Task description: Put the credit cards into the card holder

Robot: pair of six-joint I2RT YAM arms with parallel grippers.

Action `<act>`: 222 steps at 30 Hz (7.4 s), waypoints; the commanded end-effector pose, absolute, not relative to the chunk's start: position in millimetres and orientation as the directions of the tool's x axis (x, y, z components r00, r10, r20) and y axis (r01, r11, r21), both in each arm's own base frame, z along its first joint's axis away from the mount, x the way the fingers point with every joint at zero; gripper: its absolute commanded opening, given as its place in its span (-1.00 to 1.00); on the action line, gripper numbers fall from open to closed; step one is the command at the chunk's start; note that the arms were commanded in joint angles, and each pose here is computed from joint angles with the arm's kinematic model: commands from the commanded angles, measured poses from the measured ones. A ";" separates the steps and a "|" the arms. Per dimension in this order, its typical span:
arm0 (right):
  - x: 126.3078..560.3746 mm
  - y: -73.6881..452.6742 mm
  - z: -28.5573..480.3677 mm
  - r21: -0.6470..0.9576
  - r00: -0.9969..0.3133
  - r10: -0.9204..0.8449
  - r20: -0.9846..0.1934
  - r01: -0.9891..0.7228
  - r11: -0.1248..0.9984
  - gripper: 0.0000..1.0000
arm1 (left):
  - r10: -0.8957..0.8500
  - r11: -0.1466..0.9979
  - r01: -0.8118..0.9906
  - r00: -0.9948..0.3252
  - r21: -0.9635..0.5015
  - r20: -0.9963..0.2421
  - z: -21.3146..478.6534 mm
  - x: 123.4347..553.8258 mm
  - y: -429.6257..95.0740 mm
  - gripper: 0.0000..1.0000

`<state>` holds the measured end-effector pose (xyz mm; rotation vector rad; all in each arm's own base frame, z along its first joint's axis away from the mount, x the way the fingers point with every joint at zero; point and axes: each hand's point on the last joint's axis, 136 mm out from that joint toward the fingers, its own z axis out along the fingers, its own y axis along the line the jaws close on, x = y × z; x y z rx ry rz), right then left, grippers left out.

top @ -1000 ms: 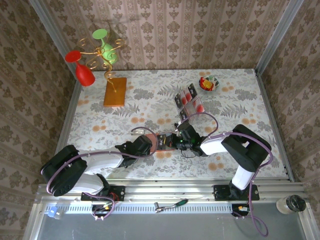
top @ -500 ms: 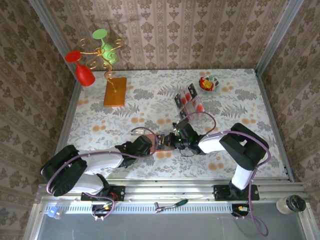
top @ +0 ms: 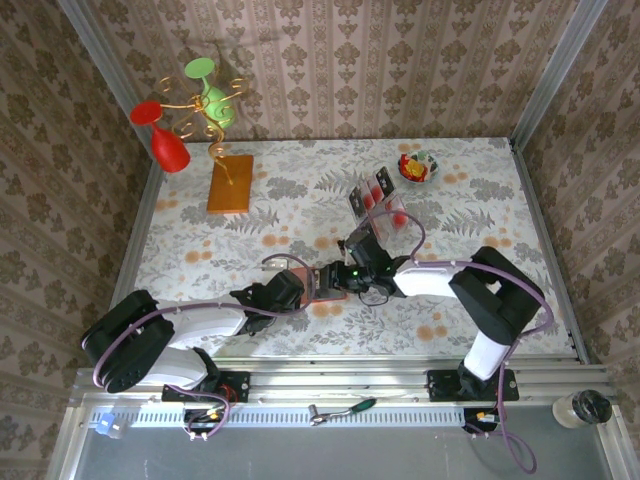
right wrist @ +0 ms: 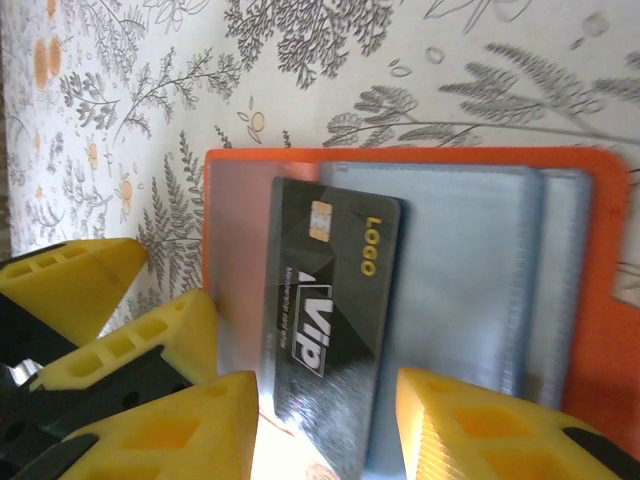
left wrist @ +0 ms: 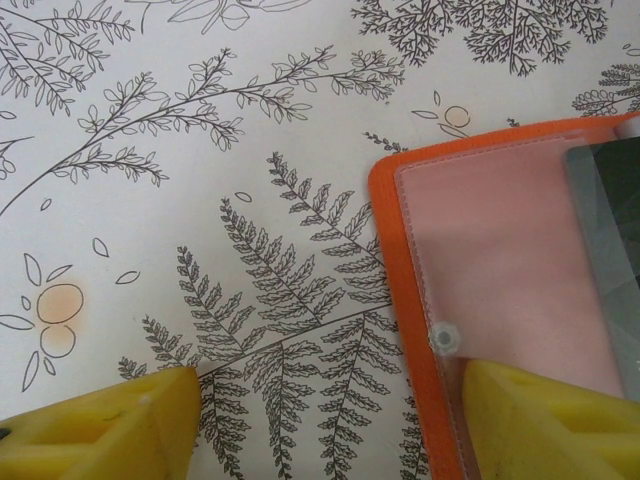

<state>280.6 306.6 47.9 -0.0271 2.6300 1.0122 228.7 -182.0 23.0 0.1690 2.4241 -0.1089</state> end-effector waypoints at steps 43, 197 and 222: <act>282.9 345.6 25.6 0.609 -0.976 -0.005 -0.220 -0.141 0.781 -0.64 | -0.003 0.997 0.046 -0.756 -0.058 -0.655 31.3 225.6 -146.6 0.42; 276.2 302.5 15.5 0.398 -0.973 -0.101 -0.209 -0.179 0.900 -0.70 | 0.006 0.998 0.042 -0.765 -0.042 -0.644 30.6 235.7 -140.4 0.40; 279.0 360.2 53.3 0.544 -0.963 -0.127 -0.238 -0.240 0.804 -0.72 | -0.013 1.000 0.008 -0.764 -0.029 -0.646 37.5 234.9 -128.2 0.40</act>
